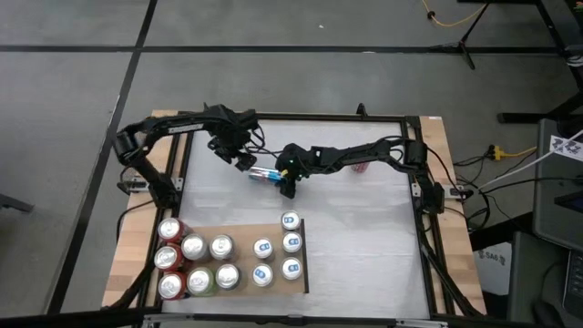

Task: Place canned beverage on shelf
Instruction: Put the blue soda can on the shelf aligned with the other blue soda cans

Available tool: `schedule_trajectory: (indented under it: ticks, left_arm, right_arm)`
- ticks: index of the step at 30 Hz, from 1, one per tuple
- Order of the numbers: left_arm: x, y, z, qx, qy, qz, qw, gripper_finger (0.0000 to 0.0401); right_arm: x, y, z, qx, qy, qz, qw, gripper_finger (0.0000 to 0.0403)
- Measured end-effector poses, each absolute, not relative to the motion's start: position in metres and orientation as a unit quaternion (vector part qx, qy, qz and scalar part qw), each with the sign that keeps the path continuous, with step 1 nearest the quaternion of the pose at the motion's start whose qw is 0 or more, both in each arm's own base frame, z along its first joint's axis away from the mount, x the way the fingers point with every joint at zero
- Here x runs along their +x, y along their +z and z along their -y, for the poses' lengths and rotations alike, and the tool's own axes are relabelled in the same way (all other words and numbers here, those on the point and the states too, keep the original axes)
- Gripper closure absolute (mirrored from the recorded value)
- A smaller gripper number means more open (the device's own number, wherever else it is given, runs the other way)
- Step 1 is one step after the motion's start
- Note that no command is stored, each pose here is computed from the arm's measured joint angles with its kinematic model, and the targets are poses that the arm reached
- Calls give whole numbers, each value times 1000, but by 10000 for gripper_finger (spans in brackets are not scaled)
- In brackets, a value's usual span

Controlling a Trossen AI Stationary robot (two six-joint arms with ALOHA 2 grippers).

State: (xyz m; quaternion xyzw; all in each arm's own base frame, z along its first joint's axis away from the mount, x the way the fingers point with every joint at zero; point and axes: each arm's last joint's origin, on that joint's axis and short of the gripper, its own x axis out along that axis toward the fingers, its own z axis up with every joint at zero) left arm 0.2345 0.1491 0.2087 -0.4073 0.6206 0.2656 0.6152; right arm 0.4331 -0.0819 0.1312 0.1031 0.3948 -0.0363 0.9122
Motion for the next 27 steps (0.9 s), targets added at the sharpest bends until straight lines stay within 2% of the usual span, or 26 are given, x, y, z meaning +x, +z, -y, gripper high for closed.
schedule_trajectory:
  ticks: [4, 9, 20, 27]
  left_arm:
    - [218, 236, -146, -404, 270, -590, 645, 133]
    - [192, 270, -136, -396, 271, -549, 684, 133]
    - [135, 336, -97, -351, 273, -407, 798, 133]
    - [107, 366, -75, -306, 267, -281, 869, 133]
  right_arm:
    - [440, 142, 83, 104, -28, -377, 920, 170]
    - [453, 164, 85, 99, -22, -342, 934, 183]
    - [481, 251, 91, 50, -9, -275, 960, 174]
    - [485, 290, 92, 41, -9, -236, 971, 177]
